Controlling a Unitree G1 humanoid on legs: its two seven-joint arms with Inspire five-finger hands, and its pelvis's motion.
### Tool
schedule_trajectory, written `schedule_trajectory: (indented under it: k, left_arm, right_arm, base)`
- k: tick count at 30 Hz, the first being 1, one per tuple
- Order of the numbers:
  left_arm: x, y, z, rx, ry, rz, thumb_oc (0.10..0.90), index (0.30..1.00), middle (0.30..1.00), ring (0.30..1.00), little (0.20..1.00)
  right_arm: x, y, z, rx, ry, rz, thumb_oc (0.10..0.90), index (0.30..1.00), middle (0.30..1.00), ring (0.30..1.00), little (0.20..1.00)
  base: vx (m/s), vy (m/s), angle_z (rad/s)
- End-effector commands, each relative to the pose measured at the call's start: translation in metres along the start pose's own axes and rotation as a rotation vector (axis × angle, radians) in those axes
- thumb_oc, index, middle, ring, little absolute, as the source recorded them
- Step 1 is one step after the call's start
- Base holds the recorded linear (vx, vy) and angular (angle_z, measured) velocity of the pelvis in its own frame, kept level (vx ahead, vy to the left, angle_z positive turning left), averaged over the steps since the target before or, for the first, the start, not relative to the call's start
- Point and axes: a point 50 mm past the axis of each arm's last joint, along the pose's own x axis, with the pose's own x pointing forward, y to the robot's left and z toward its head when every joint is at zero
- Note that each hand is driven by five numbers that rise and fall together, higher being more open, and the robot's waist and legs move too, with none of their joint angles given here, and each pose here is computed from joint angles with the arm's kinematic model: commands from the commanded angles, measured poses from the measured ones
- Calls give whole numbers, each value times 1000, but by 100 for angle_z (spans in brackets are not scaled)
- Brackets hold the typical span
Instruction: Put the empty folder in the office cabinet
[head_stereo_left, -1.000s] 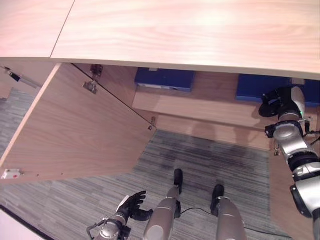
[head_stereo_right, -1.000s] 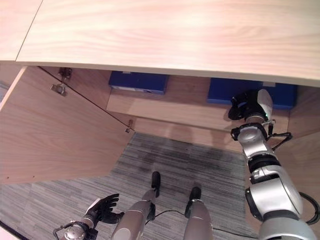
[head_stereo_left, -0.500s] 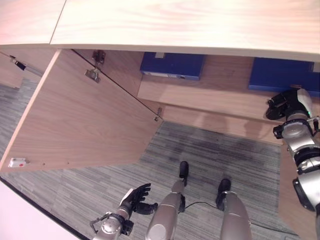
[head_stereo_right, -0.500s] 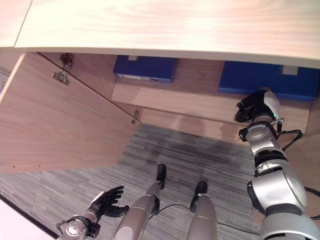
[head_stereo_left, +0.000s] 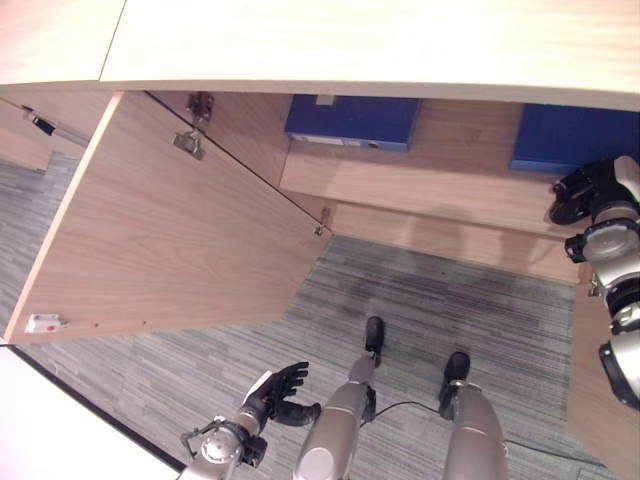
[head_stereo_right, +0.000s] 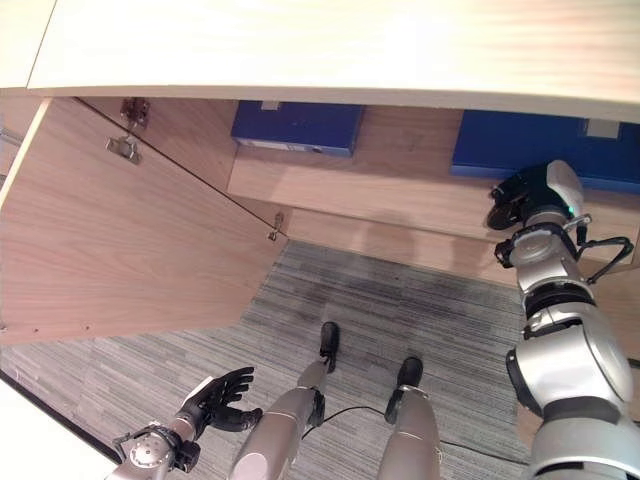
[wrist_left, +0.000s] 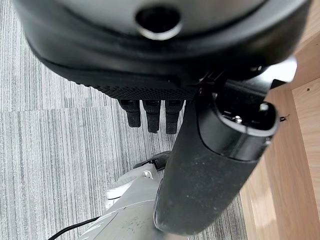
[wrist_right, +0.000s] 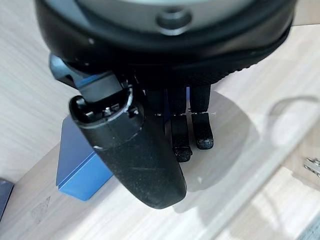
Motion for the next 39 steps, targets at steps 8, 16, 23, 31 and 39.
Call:
schedule_trajectory:
  k: [8,16,23,31,39]
  left_arm:
    - [-13,32,-3,110,34,8,800,900,900,900,900]
    - [-15,37,-7,118,55,26,800,900,900,900,900]
    - [-13,38,-9,116,68,45,800,900,900,900,900]
    - [-8,33,-15,64,93,99,800,900,900,900,900]
    - [-9,13,-46,14,222,150,800,900,900,900,900]
  right_arm:
    - [12,-116,59,-78,-160,-324,400,300,300,300,300]
    - [11,-128,78,-41,-207,-358,400,300,300,300,300]
    - [10,-118,88,69,-255,-348,400,300,300,300,300]
    - [-7,-33,79,372,-341,-231,400,300,300,300,300]
    - [-90,107,22,459,-290,140,800,900,900,900,900]
  base:
    - [17,-2,-4]
    - [17,-1,5]
    - [1,1,0]
    - [-9,11,3]
    - [41,57,6]
